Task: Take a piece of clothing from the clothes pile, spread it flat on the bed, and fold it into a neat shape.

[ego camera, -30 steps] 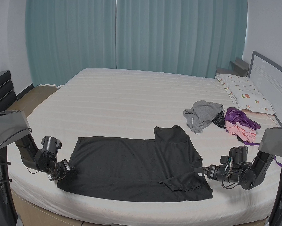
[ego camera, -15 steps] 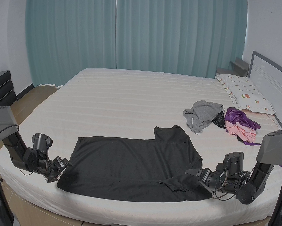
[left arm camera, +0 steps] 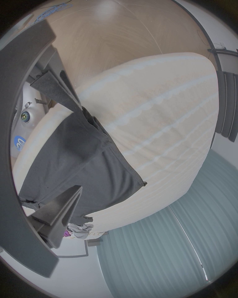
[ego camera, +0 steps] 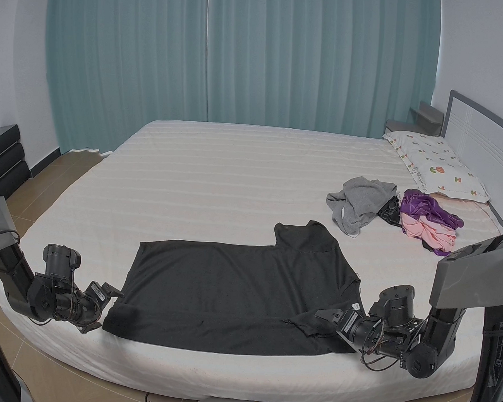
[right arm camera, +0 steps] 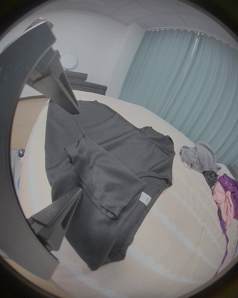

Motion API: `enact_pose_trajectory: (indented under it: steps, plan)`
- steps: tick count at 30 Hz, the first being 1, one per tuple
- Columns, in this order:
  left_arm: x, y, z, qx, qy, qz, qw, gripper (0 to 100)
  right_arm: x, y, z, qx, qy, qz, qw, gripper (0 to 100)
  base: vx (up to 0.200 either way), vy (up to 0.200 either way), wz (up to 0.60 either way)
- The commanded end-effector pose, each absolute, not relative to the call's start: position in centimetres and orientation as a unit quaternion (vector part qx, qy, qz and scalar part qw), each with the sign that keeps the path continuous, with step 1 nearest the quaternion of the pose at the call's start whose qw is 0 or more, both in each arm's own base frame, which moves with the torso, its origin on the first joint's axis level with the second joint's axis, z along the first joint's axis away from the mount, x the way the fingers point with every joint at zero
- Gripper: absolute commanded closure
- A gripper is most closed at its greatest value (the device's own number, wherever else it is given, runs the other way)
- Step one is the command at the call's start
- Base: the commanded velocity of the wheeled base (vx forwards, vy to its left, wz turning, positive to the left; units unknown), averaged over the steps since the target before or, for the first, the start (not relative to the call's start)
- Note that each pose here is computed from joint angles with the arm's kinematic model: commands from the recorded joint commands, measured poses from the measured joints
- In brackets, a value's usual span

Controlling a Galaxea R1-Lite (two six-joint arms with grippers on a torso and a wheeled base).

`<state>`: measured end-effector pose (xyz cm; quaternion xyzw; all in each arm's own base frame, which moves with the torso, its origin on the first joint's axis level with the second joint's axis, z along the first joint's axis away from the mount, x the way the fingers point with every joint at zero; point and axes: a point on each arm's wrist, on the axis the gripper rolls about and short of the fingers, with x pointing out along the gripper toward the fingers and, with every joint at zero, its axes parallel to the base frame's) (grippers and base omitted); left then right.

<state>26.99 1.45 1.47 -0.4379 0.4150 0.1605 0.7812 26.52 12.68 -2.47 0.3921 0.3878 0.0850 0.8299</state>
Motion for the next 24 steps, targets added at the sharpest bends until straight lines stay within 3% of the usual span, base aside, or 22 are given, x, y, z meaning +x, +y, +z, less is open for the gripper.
enact_pose_trajectory:
  steps: [1,13,24]
  plan:
    - [26.9,1.4,1.2,-0.438,0.42,0.162,0.778,0,27.5,12.9,-3.2,0.393,0.385,0.083,0.831,0,0.0,0.0,0.0]
    - [27.2,1.4,0.5,-0.435,0.428,0.166,0.775,0,29.9,12.9,-3.4,0.406,0.36,0.081,0.836,0,0.0,0.0,0.0]
    - [27.3,1.4,0.5,-0.436,0.427,0.166,0.774,0,31.1,13.5,-3.4,0.395,0.379,0.06,0.835,0,0.0,0.0,0.0]
